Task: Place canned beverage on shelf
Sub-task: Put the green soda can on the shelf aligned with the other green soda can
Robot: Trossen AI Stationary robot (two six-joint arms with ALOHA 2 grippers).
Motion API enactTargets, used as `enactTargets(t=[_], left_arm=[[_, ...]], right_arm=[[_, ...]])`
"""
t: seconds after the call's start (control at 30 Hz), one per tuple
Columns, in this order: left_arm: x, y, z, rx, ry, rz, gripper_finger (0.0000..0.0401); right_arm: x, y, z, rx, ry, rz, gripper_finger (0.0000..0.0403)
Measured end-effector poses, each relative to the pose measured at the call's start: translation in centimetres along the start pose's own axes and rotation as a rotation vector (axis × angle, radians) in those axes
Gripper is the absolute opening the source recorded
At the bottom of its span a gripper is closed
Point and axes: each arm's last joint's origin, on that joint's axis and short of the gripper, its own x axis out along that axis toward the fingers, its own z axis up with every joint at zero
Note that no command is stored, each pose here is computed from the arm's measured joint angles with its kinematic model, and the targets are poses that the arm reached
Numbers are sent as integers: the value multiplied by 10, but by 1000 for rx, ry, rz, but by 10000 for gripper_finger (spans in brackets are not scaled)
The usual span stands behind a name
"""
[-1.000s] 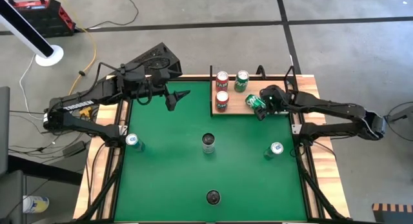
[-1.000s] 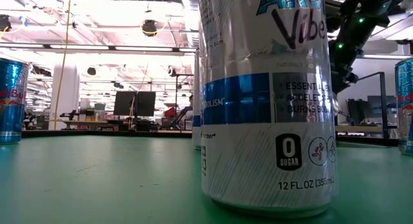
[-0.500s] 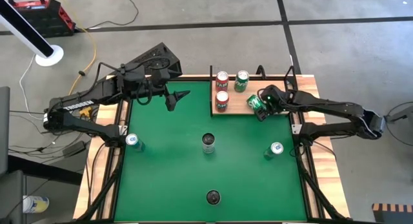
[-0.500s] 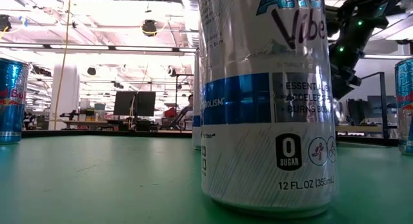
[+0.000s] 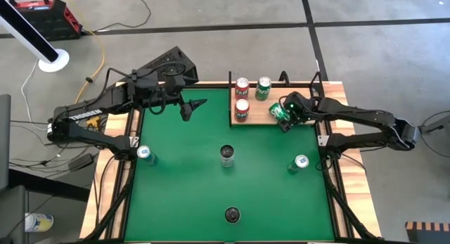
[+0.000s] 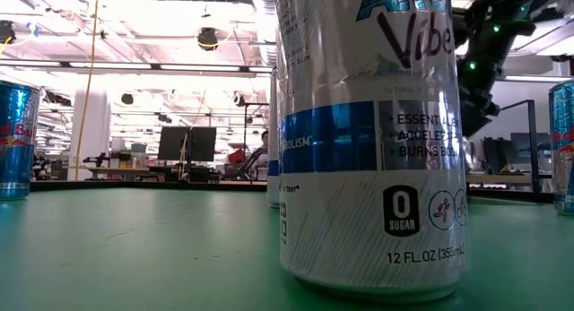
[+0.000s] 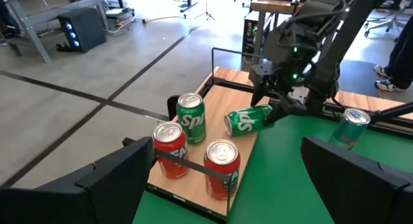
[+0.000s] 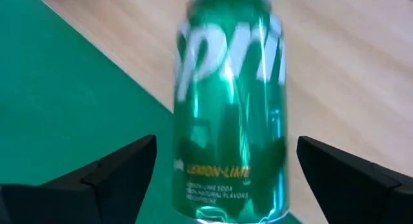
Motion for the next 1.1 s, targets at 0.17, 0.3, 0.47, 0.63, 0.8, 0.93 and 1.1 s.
enactTargets(t=[0.17,0.3,0.47,0.63,0.8,0.93,1.1], left_arm=[[0,0,0,3,0,0,377],[0,0,0,3,1,0,377],[0,0,-1,4,5,-2,377],[0,0,-3,8,31,-6,377],[0,0,-5,7,49,-6,377],[0,0,-5,8,49,-6,377],[0,0,-6,10,60,-1,377]], right_arm=[[-15,-3,22,-14,13,-28,397],[-14,-8,43,-41,88,-41,397],[4,-9,67,-87,189,-34,397],[21,-6,78,-110,282,-39,397],[40,-4,79,-131,338,-46,396],[50,-3,80,-146,357,-46,396],[54,-2,84,-153,319,-38,382]])
